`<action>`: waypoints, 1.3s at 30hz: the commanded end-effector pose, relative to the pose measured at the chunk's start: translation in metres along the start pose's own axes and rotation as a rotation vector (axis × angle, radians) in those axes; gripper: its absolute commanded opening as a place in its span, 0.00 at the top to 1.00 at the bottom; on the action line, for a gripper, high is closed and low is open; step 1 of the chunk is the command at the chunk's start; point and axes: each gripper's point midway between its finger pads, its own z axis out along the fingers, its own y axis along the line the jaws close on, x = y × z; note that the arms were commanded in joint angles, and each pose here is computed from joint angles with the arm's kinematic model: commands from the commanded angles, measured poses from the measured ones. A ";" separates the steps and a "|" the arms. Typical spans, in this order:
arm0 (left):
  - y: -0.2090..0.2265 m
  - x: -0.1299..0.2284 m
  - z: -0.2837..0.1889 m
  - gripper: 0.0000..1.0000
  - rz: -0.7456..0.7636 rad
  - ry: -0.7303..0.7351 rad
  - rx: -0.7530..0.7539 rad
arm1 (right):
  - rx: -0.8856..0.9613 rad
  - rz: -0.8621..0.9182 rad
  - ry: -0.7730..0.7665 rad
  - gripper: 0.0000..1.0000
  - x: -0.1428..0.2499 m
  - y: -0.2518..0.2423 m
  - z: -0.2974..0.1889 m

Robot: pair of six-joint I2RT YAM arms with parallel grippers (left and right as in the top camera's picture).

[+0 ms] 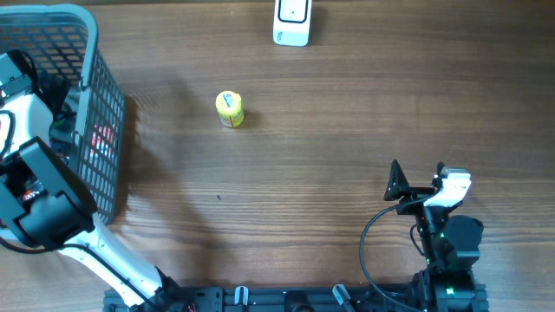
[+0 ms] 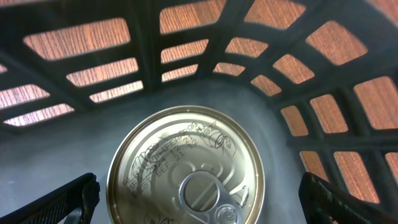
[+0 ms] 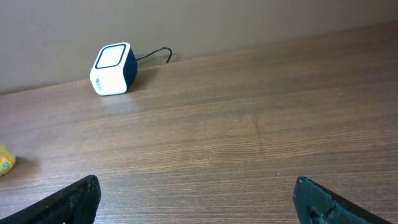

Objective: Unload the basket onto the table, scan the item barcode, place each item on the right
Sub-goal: 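Move the left gripper back into the basket above the tin can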

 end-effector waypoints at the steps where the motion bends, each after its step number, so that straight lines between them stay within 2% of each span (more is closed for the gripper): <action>1: 0.004 0.008 0.014 0.00 0.018 0.007 -0.025 | -0.010 0.008 0.007 0.00 0.002 0.001 0.000; 9: 0.013 0.024 0.034 0.01 0.028 0.038 -0.061 | -0.010 0.008 0.007 0.00 0.002 0.001 0.000; 12: 0.012 0.020 0.034 0.16 0.025 0.023 -0.059 | -0.011 0.008 0.007 0.00 0.002 0.001 0.000; 22: 0.016 0.026 0.034 0.17 0.031 0.045 -0.075 | -0.010 0.008 0.007 0.00 0.002 0.001 0.000; 26: 0.019 0.030 0.033 0.24 0.036 0.061 -0.087 | -0.010 0.008 0.007 0.00 0.002 0.001 0.000; 28: 0.021 0.031 0.033 0.32 0.038 0.069 -0.092 | -0.010 0.008 0.007 0.00 0.002 0.001 0.000; 39: 0.028 0.044 0.031 0.33 0.050 0.124 -0.118 | -0.010 0.008 0.007 0.00 0.002 0.001 0.000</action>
